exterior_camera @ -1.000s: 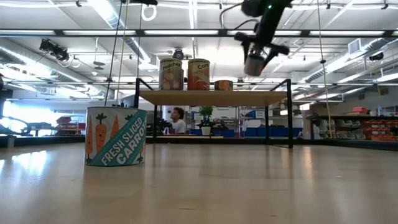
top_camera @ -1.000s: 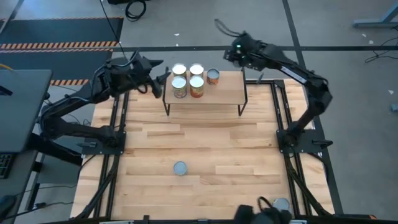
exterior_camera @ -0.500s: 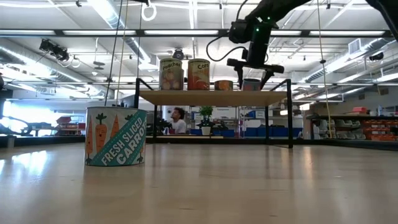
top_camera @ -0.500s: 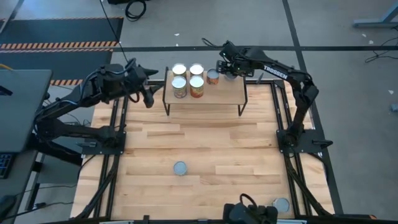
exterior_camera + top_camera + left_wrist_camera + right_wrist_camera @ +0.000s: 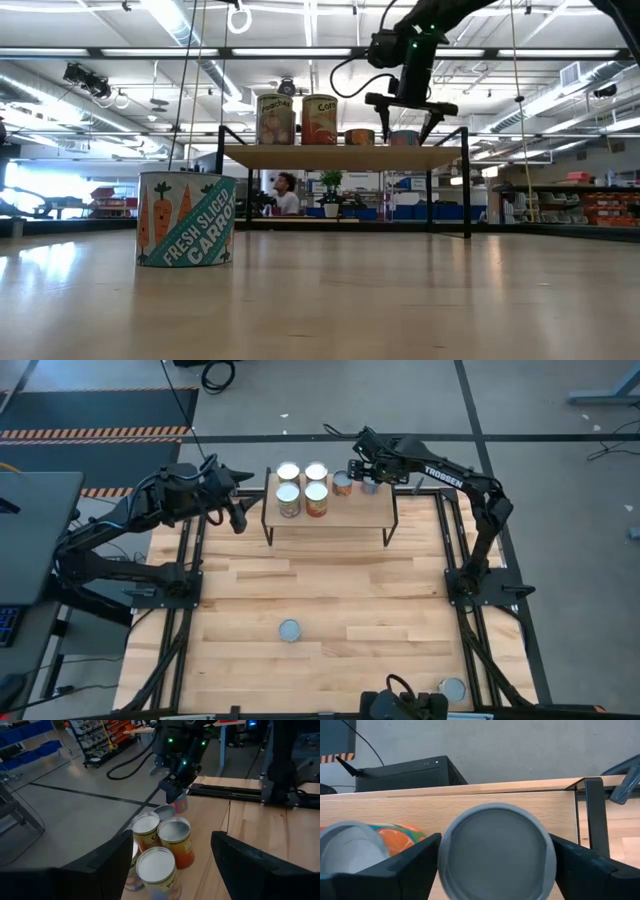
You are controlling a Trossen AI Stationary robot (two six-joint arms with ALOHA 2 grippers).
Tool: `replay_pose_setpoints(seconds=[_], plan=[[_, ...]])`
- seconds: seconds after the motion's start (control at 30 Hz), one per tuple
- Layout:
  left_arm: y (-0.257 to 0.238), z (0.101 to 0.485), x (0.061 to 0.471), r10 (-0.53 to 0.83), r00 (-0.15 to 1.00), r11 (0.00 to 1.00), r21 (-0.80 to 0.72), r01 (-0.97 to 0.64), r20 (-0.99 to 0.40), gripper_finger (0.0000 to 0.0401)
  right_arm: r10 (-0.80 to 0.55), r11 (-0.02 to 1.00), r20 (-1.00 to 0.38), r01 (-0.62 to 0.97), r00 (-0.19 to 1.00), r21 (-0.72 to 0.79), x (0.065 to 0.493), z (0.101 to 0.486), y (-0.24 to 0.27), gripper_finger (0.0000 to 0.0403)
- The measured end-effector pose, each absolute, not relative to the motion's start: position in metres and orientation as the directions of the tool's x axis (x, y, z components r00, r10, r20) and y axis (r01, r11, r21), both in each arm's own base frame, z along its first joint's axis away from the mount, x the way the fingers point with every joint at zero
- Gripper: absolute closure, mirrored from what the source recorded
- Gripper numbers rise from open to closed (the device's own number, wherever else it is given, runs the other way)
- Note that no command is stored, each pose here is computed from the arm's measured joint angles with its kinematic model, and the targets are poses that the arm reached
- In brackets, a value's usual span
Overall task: Pick and place cans onto a shelf
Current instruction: Put the canned corn on the shelf, then adjust the canned oranges on the shelf
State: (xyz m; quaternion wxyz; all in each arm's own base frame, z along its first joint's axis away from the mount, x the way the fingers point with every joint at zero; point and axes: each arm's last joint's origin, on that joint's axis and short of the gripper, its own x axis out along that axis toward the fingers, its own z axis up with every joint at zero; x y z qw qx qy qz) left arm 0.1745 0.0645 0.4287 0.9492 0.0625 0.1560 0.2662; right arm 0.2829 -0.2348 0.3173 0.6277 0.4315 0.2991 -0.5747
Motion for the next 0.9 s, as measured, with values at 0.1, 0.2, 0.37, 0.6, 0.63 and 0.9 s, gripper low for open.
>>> replay_pose_setpoints(seconds=[0.1,0.2,0.37,0.6,0.63,0.9], plan=[[0.064,0.429,0.174,0.524,0.809,0.851,0.202,-0.485,-0.264,0.0126,-0.485,-0.021,-0.858,0.979,0.169,0.204,0.282,0.324,-0.230,0.0053],[0.064,0.429,0.174,0.524,0.810,0.851,0.202,-0.485,-0.264,0.0126,-0.528,-0.002,-0.831,0.978,0.175,0.208,0.280,0.337,-0.218,0.0053],[0.064,0.429,0.175,0.524,0.811,0.851,0.202,-0.485,-0.260,0.0126,-0.647,0.146,-0.719,0.967,0.253,0.208,0.292,0.361,-0.193,0.0053],[0.064,0.436,0.177,0.508,0.840,0.859,0.182,-0.478,-0.190,0.0126,-0.673,0.212,-0.695,0.966,0.252,0.145,0.319,0.342,-0.194,0.0053],[0.064,0.437,0.177,0.508,0.842,0.859,0.181,-0.479,-0.182,0.0126,-0.676,0.209,-0.697,0.969,0.239,0.130,0.320,0.339,-0.195,0.0053],[0.065,0.439,0.177,0.509,0.845,0.856,0.198,-0.477,-0.164,0.0126,-0.691,0.251,-0.698,0.968,0.191,0.017,0.321,0.331,-0.202,0.0053]])
